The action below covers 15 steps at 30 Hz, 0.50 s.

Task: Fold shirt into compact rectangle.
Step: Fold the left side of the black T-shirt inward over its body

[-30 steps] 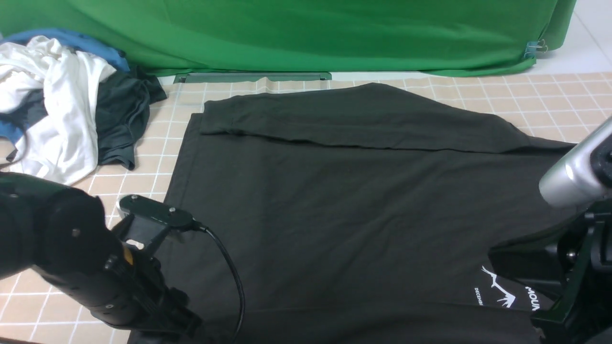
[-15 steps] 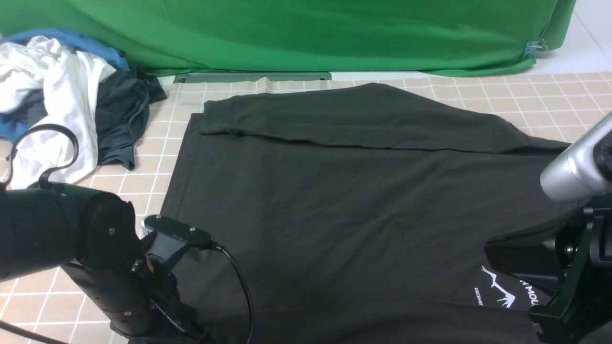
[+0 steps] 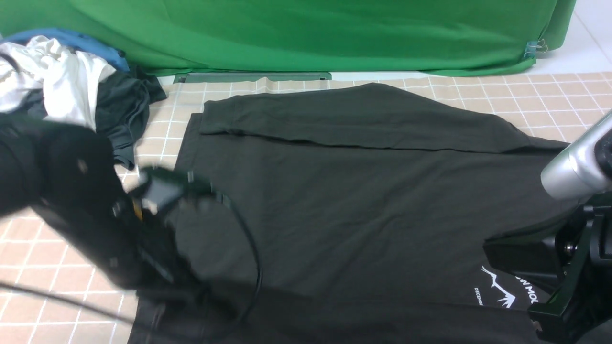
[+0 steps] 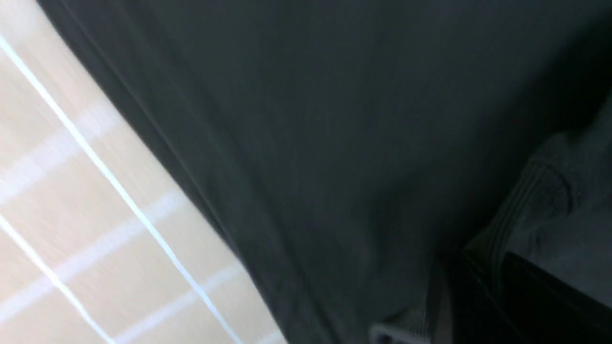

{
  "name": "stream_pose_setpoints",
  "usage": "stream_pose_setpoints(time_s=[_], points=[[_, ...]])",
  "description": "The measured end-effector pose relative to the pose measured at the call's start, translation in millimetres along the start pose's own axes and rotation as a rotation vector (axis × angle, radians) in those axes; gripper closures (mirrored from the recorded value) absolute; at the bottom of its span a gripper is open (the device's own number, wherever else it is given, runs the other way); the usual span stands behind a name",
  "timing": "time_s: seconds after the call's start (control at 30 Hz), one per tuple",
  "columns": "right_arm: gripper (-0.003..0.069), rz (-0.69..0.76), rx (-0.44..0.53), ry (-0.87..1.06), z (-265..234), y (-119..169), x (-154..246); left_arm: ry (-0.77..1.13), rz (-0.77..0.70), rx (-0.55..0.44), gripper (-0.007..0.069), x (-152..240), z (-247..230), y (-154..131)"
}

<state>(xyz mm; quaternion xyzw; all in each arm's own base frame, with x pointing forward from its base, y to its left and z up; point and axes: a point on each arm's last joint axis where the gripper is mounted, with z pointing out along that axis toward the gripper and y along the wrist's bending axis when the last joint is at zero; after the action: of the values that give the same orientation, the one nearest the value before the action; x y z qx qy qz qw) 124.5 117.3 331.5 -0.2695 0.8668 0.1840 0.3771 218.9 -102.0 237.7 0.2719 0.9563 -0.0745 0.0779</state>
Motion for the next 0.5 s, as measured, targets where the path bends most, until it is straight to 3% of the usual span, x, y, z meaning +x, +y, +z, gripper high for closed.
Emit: stream_pose_setpoints(time_s=[0.23, 0.5], points=[[0.062, 0.001, 0.0, -0.001, 0.0, 0.0, -0.1, -0.143, 0.021, -0.155, 0.0592, -40.2, -51.2, 11.3], [0.0617, 0.001, 0.0, -0.001, 0.0, 0.0, -0.1, -0.131, 0.078, -0.281, 0.0592, -70.5, -41.2, 28.5]])
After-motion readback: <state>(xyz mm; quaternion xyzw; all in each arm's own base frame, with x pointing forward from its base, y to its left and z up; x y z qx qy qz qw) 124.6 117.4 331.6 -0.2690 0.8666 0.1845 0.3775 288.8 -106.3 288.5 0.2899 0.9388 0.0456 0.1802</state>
